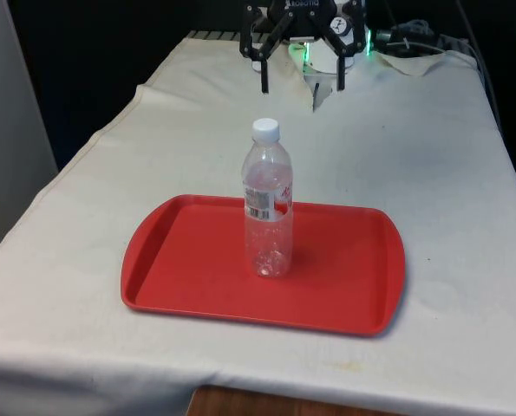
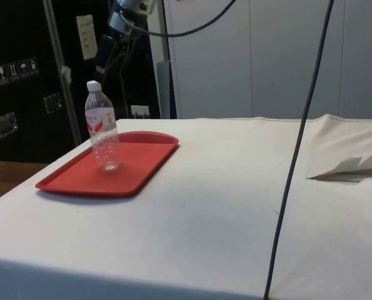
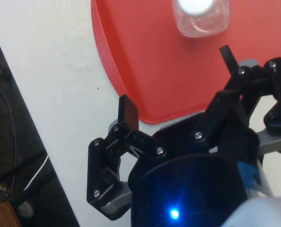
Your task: Place the bottle upright on the tray.
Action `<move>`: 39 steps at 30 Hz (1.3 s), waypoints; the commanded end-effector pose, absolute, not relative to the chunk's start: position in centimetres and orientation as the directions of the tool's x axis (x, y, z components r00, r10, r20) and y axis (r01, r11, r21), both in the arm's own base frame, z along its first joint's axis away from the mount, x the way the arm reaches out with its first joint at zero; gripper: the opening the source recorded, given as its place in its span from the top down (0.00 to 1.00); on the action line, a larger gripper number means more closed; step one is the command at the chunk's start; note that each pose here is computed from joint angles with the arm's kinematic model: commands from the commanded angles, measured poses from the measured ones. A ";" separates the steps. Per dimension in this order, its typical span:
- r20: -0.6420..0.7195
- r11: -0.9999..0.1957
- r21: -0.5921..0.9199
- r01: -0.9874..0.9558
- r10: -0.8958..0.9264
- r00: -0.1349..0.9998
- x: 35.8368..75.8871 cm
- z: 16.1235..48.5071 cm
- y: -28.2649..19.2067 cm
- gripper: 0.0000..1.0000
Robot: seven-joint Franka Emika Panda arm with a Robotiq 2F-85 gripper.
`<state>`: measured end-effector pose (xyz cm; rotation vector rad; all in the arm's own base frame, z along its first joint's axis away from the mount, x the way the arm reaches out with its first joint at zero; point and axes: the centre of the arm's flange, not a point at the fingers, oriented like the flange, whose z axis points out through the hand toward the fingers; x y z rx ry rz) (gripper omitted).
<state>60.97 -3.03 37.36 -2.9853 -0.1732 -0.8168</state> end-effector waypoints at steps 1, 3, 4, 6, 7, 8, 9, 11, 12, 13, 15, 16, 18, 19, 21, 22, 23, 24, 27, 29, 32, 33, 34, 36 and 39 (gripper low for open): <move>0.510 -0.993 -0.011 0.119 0.097 0.855 61.0 37.4 -3.0 0.00; 0.507 -0.993 -0.007 0.117 0.097 0.856 60.9 37.2 -3.1 0.00; 0.509 -0.993 -0.008 0.116 0.096 0.855 60.9 37.3 -3.1 0.00; 0.508 -0.993 -0.007 0.118 0.098 0.856 61.0 37.3 -3.1 0.00; 0.506 -0.993 -0.004 0.119 0.100 0.857 61.0 37.2 -3.1 0.00; 0.505 -0.993 -0.003 0.119 0.102 0.857 61.0 37.2 -3.1 0.00; 0.504 -0.993 -0.001 0.121 0.104 0.858 61.0 37.1 -3.1 0.00; 0.498 -0.992 0.012 0.125 0.114 0.860 61.0 37.1 -3.4 0.00; 0.509 -0.992 -0.003 0.127 0.108 0.854 61.0 37.4 -3.1 0.00; 0.498 -0.992 0.012 0.125 0.114 0.860 61.0 37.1 -3.4 0.00; 0.493 -0.991 0.025 0.129 0.125 0.861 61.1 37.1 -3.6 0.00; 0.492 -0.991 0.029 0.132 0.129 0.861 61.1 37.1 -3.6 0.00; 0.488 -0.990 0.037 0.135 0.136 0.862 61.1 37.2 -3.6 0.00; 0.484 -0.989 0.043 0.138 0.142 0.864 61.2 37.2 -3.6 0.00; 0.482 -0.989 0.046 0.140 0.145 0.864 61.2 37.4 -3.7 0.00; 0.480 -0.989 0.048 0.141 0.147 0.865 61.2 37.5 -3.7 0.00; 0.480 -0.989 0.050 0.141 0.148 0.865 61.3 37.6 -3.7 0.00; 0.479 -0.989 0.053 0.141 0.149 0.865 61.3 37.7 -3.7 0.00; 0.474 -0.988 0.060 0.145 0.156 0.867 61.4 38.0 -3.7 0.00; 0.472 -0.987 0.061 0.145 0.157 0.868 61.4 38.1 -3.7 0.00; 0.466 -0.986 0.071 0.151 0.166 0.869 61.5 38.5 -3.7 0.00; 0.465 -0.986 0.072 0.152 0.168 0.869 61.5 38.6 -3.8 0.00; 0.465 -0.986 0.074 0.152 0.169 0.869 61.6 38.7 -3.8 0.00; 0.462 -0.985 0.079 0.156 0.175 0.870 61.6 38.9 -3.7 0.00; 0.462 -0.984 0.082 0.158 0.178 0.869 61.6 39.1 -3.8 0.00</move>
